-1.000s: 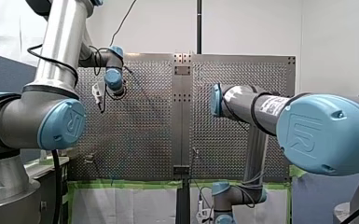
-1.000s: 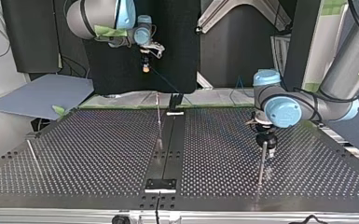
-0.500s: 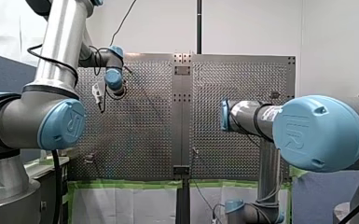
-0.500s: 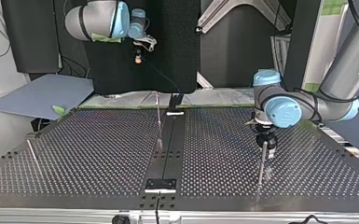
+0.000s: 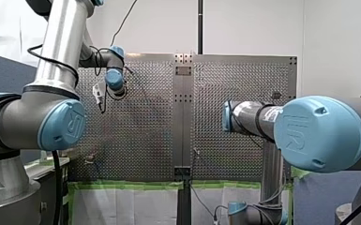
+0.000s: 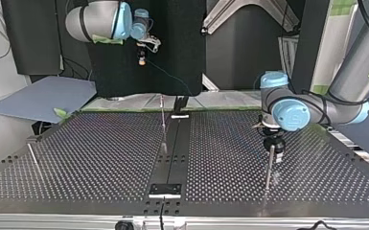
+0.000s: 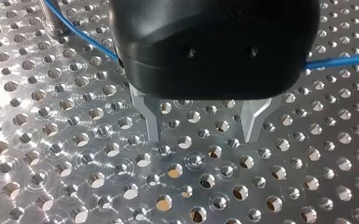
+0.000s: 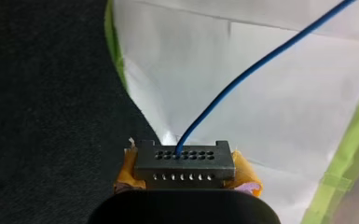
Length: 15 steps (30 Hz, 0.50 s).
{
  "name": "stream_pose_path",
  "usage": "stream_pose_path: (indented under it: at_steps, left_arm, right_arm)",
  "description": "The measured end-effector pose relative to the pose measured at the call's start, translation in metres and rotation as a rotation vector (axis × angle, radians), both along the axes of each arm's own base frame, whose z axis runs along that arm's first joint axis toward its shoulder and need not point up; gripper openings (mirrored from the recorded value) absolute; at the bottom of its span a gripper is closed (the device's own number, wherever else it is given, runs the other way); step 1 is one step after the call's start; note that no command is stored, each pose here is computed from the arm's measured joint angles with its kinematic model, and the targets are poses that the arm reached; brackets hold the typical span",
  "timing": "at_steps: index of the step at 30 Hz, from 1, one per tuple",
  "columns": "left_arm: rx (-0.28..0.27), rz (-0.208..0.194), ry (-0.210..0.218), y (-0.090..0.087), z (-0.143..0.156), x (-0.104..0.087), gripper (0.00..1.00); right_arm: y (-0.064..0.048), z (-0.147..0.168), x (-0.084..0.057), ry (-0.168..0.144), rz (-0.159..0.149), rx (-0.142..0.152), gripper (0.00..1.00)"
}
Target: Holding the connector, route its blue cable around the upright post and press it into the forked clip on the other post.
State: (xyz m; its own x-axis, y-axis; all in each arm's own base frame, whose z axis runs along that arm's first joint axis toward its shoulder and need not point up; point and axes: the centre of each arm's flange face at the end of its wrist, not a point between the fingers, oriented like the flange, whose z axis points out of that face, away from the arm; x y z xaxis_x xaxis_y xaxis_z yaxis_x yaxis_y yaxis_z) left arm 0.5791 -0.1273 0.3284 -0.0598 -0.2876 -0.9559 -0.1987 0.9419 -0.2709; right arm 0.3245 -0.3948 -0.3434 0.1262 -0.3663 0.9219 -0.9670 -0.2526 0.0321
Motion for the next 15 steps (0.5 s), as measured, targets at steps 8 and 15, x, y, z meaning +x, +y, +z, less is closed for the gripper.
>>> stream_pose_path:
  at_steps: [8,15]
  left_arm:
    - [0.000,-0.001,0.000,0.000,0.000,0.000,0.84]
    - [0.000,0.000,0.000,0.000,0.000,0.000,0.84]
  right_arm:
    - [-0.006,0.029,0.003,-0.032,0.008,-0.051,0.29]
    - [-0.009,0.055,0.005,-0.055,0.009,-0.096,0.29]
